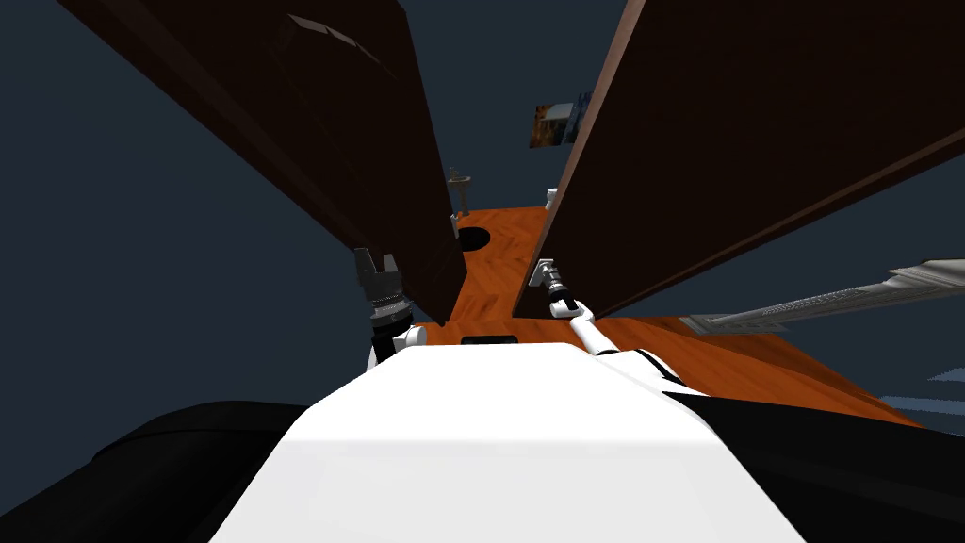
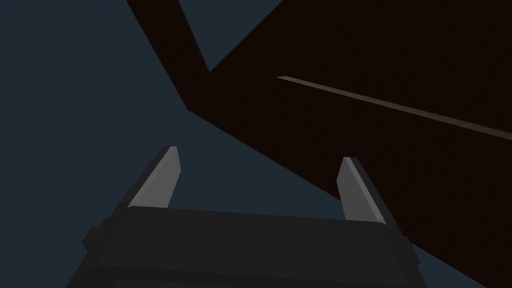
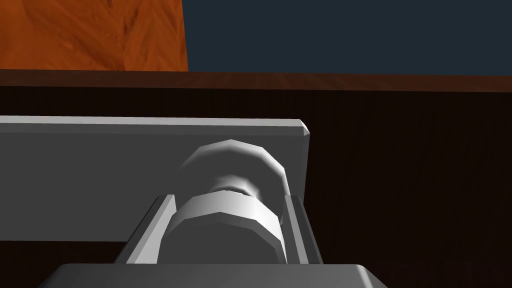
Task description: Push the door open
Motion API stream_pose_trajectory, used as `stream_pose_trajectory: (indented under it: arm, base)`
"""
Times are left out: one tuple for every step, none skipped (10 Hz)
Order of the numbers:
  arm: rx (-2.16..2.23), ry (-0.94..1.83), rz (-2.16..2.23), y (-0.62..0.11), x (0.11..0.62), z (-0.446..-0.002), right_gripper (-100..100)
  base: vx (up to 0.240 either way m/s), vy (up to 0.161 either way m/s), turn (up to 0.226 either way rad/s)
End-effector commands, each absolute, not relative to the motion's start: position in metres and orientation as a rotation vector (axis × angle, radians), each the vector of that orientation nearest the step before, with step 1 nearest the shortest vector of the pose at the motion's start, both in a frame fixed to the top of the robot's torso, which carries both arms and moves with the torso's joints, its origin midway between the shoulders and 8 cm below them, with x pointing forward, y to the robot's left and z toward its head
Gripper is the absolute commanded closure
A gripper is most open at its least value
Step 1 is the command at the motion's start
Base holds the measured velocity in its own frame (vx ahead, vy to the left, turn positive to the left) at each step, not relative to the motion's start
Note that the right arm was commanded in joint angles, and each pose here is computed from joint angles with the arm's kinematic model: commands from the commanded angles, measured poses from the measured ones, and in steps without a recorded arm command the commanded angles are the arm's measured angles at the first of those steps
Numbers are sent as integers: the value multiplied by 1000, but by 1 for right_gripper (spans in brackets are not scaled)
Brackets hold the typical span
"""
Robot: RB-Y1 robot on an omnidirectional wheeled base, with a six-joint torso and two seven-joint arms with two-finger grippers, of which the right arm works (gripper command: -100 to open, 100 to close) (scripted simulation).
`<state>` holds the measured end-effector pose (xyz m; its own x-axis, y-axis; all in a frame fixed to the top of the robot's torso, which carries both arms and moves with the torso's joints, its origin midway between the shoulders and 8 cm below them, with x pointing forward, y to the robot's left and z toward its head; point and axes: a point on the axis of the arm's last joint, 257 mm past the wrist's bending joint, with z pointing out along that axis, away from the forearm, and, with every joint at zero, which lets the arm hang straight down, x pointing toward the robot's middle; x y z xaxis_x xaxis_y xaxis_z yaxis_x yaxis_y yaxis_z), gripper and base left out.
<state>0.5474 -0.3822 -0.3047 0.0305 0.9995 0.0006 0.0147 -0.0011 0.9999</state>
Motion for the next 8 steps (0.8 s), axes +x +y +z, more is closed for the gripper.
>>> stream_pose_trajectory:
  arm:
    - [1218, 1174, 1175, -388, 554, -293, 100]
    - [1219, 1164, 1168, -390, 556, -292, 100]
    - [1220, 1152, 1159, -391, 558, -291, 100]
    - [1221, 1140, 1150, -393, 561, -289, 100]
    - [1222, 1133, 1145, -394, 562, -288, 100]
    - [1225, 1120, 1134, -395, 564, -287, 100]
    - [1226, 1113, 1129, -396, 566, -286, 100]
    - [1228, 1107, 1123, -397, 567, -286, 100]
  base:
    - [148, 3, -28]
    - [171, 27, -47]
    - [197, 41, -104]
    - [208, 23, -79]
    - [171, 27, -52]
    - [153, 41, -95]
    - [150, 44, -74]
    - [128, 22, -80]
